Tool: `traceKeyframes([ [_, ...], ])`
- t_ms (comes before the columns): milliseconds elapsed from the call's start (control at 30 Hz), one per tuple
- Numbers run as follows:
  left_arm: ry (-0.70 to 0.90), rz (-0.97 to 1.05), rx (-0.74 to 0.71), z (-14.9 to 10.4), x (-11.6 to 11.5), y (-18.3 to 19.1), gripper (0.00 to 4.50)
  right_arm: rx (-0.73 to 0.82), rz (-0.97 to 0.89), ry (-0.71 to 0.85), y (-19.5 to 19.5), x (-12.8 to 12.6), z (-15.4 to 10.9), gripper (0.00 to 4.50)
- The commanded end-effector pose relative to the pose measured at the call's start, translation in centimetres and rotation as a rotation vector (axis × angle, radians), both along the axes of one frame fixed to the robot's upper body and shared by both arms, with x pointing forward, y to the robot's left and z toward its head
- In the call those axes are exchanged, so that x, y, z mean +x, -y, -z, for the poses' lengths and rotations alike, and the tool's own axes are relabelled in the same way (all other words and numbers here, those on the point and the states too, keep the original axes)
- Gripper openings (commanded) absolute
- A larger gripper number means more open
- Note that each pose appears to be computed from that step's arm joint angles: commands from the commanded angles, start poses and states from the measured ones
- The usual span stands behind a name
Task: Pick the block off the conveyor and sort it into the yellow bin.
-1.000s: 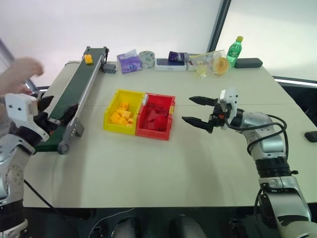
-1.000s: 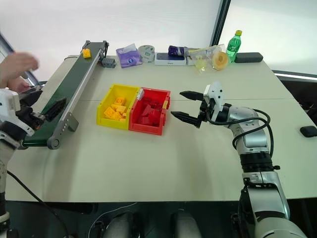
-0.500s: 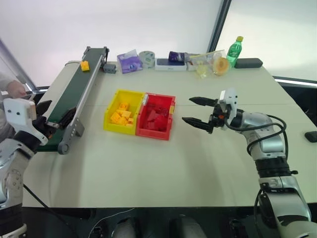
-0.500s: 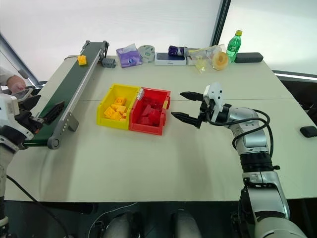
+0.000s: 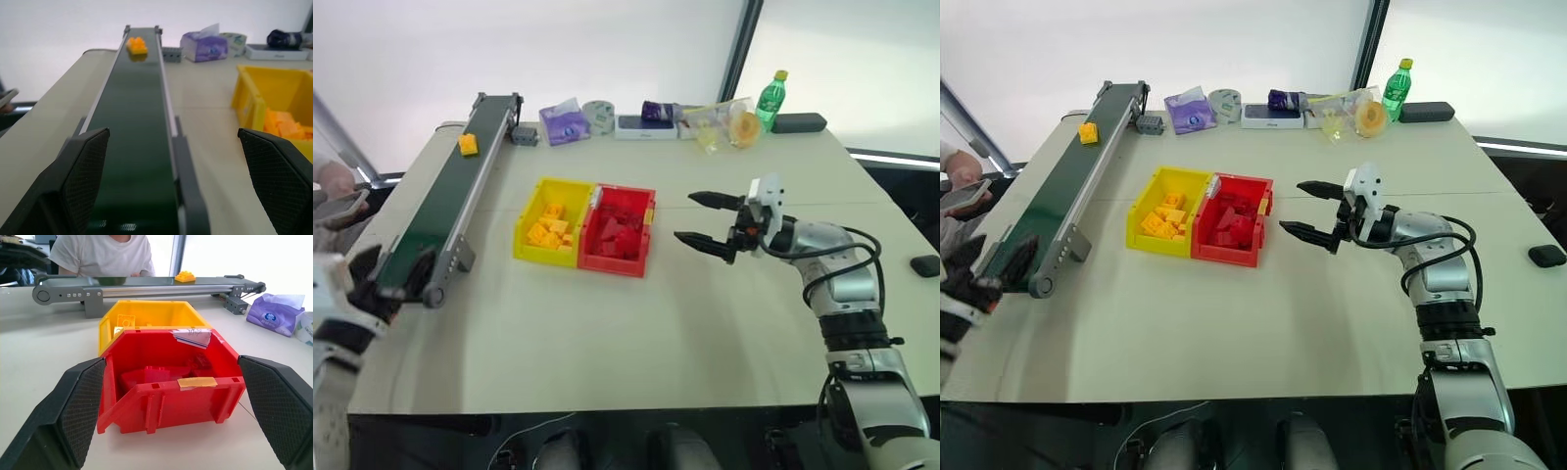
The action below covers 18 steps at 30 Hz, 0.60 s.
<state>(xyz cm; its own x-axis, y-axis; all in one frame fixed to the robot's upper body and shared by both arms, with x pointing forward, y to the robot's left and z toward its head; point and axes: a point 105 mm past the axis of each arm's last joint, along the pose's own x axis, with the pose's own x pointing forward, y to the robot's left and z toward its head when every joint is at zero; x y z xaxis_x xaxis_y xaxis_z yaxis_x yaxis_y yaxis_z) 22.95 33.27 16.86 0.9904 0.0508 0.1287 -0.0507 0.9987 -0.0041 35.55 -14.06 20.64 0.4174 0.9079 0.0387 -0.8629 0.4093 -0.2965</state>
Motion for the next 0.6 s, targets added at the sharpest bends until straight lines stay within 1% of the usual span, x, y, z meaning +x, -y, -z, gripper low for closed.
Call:
traceKeyframes([
  [33,0.073,-0.058,0.044,-1.8,-1.1,-1.2,4.44,0.014,-0.016,0.047,-0.2,-0.2,-1.2,4.5],
  [200,0.058,-0.09,0.034,-1.2,-1.0,-2.1,4.44,0.01,-0.026,0.046,-0.5,-0.1,-1.1,4.5],
  [333,0.08,-0.076,0.017,-1.8,-0.5,-2.0,4.44,0.007,-0.024,0.047,-0.4,-0.1,-1.2,4.5],
  [600,0.094,-0.085,0.056,-2.5,0.7,-2.0,4.44,0.007,-0.021,0.049,-0.4,-0.1,-1.2,4.5],
])
